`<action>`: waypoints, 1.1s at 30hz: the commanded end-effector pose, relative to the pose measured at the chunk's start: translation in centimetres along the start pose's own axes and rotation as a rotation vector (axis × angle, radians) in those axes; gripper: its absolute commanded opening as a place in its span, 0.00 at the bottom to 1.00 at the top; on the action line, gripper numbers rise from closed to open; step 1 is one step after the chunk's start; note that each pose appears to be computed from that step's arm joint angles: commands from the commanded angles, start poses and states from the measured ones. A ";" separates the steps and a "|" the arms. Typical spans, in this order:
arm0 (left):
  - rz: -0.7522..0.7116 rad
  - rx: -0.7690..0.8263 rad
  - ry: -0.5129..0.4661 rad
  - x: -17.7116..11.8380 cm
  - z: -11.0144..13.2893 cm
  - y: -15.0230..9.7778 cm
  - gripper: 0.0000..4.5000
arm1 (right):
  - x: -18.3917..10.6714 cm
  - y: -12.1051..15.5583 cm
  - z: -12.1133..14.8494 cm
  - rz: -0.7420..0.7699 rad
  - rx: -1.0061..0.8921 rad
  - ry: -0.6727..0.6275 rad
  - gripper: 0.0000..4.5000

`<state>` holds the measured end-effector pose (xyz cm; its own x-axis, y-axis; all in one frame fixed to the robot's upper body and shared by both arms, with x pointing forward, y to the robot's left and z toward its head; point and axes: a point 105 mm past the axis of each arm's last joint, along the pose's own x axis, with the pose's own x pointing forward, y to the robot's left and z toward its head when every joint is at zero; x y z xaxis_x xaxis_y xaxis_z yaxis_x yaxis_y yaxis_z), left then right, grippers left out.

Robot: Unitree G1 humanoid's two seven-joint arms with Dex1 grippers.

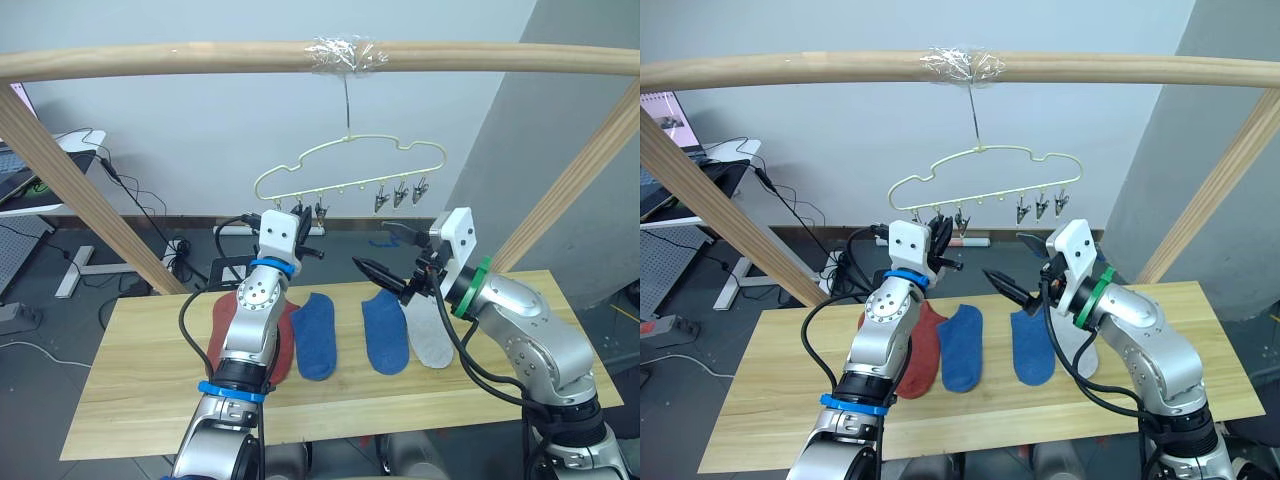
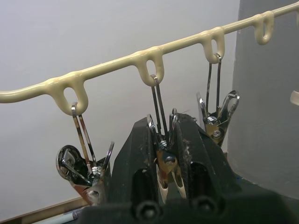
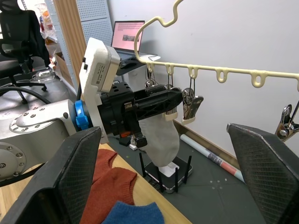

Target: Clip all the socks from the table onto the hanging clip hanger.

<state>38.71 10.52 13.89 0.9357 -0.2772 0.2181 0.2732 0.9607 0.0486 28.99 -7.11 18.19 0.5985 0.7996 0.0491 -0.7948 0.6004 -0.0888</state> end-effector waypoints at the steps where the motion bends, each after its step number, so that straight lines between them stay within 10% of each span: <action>1: 0.005 0.025 -0.054 0.3 1.7 0.1 0.07 | -0.1 0.1 0.9 0.001 -0.034 -0.037 1.00; 5: 0.006 0.022 -0.052 0.4 1.7 0.1 0.07 | 0.0 0.1 1.0 0.002 -0.038 -0.039 1.00; 12: 0.011 0.019 -0.057 0.4 1.8 0.1 0.52 | 0.0 0.1 1.0 0.003 -0.042 -0.039 1.00; 33: 0.020 0.023 -0.089 0.5 2.5 0.4 0.48 | 0.0 -0.1 0.9 -0.007 -0.042 -0.041 1.00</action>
<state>38.95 11.00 14.41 0.9406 -0.2481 0.2316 0.2426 0.9687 0.0526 29.12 -7.21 18.29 0.6056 0.7939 0.0557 -0.7869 0.6078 -0.1067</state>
